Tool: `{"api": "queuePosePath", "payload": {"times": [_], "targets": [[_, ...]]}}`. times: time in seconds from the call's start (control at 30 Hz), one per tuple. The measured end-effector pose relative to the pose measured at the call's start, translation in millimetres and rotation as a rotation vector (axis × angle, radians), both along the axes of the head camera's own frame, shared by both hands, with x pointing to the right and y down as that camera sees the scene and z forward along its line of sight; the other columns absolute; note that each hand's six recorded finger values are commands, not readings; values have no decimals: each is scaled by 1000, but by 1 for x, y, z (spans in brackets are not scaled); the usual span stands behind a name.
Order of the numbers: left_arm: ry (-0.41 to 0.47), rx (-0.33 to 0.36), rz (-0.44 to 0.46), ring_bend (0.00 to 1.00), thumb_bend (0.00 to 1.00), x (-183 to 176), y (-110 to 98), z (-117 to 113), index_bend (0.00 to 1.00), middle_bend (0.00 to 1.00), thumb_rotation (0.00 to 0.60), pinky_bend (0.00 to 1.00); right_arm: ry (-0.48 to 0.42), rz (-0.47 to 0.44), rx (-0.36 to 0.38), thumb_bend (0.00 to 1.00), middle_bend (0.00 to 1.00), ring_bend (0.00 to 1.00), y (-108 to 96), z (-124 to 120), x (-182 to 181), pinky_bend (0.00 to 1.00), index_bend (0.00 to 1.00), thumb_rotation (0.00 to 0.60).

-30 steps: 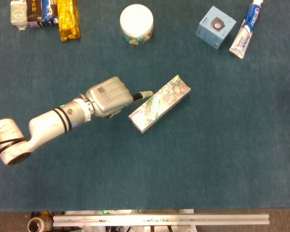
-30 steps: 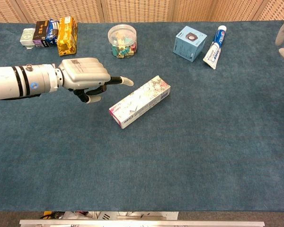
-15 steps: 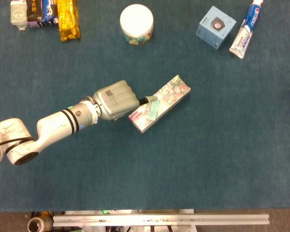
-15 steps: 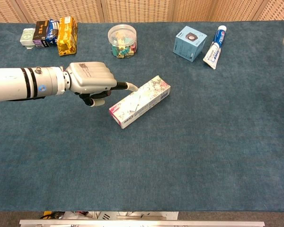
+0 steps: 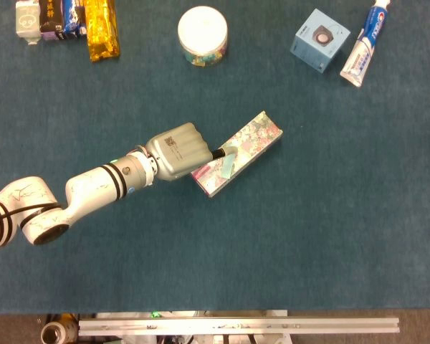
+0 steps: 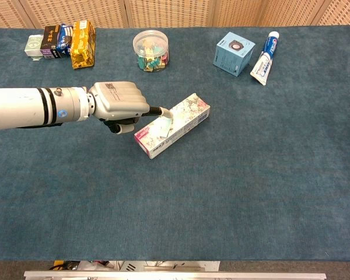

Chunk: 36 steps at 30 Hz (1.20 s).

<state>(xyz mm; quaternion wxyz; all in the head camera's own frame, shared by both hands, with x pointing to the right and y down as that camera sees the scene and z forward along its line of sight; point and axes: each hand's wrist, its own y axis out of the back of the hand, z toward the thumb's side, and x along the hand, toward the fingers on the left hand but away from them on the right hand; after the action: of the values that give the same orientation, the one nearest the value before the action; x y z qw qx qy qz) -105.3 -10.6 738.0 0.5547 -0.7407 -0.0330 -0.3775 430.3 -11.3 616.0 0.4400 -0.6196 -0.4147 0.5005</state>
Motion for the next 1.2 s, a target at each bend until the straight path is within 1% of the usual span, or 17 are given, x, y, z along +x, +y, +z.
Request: {"api": "queuePosePath", "payload": {"times": [0.43,0.83,1.2], "targets": [[-45,-1,-4,981,555,1,-3,7,57,865,600,1000,-2,12,3,353,715,821,1,-3,5,827,530,600],[-61,-2,-27,981,555,-2,-7,6,57,865,600,1000,-4,17,9,353,717,829,2,-4,8,827,530,600],[-80,1,-27,981,554,-6,-6,6,58,865,600,1000,-7,15,9,353,719,831,2,-6,7,827,530,600]]}}
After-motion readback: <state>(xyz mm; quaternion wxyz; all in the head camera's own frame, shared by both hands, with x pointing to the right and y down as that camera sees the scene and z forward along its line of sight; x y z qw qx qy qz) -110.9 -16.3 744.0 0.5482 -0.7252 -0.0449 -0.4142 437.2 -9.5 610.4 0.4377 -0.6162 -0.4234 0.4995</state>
